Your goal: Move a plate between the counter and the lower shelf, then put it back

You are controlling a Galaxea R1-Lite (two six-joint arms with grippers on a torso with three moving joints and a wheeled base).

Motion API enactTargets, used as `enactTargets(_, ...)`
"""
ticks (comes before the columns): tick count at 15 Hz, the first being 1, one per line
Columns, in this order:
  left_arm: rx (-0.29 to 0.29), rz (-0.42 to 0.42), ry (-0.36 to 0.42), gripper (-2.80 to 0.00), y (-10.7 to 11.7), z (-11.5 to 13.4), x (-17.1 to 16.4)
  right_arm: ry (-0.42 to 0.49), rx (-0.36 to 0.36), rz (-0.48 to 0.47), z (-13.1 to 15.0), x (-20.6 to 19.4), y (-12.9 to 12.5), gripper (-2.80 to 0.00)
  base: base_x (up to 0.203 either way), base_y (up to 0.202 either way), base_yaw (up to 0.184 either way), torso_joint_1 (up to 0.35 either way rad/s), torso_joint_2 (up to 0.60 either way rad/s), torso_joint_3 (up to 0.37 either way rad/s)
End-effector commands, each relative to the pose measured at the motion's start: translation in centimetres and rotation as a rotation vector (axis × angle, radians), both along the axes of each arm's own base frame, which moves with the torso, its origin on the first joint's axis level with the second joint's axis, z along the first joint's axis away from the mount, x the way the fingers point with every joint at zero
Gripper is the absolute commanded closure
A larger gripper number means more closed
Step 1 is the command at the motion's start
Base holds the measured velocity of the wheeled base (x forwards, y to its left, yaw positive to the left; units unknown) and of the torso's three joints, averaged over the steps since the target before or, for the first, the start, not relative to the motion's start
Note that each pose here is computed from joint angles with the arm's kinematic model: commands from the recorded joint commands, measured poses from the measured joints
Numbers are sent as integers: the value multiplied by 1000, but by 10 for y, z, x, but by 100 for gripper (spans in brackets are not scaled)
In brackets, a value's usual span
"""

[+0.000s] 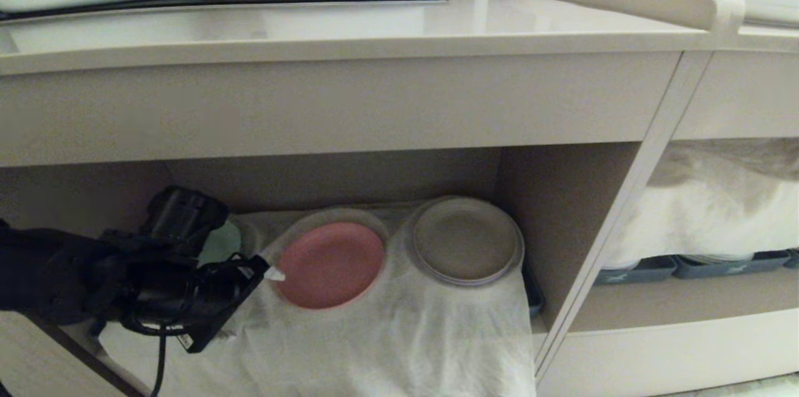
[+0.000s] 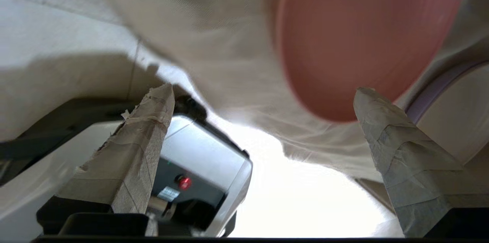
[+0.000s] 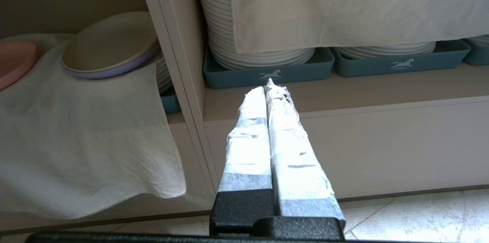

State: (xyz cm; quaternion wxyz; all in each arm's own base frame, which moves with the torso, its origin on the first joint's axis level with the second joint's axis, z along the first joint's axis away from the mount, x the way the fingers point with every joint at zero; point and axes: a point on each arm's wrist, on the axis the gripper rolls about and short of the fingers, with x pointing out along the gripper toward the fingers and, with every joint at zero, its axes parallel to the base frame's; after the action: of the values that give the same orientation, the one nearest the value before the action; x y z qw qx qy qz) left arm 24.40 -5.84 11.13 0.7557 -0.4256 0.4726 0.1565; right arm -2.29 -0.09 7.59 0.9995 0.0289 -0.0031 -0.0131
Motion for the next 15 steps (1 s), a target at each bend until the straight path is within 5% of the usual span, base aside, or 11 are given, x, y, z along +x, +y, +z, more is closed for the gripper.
enactTargets(1,-3,4,3,-280,2,7,-8,1,1,0,0,0,0,0,0,0,0,0,0,0)
enactTargets(11,42,-67,38,-280,11,0,-54,1,1,0,0,0,0,0,0,0,0,0,0,0)
enactTargets(12,44,-74,29,0,11,2,-57,1,1,0,0,0,0,0,0,0,0,0,0,0)
enactTargets(15,55,-92,27,0,15,1,-70,1,1,0,0,0,0,0,0,0,0,0,0,0)
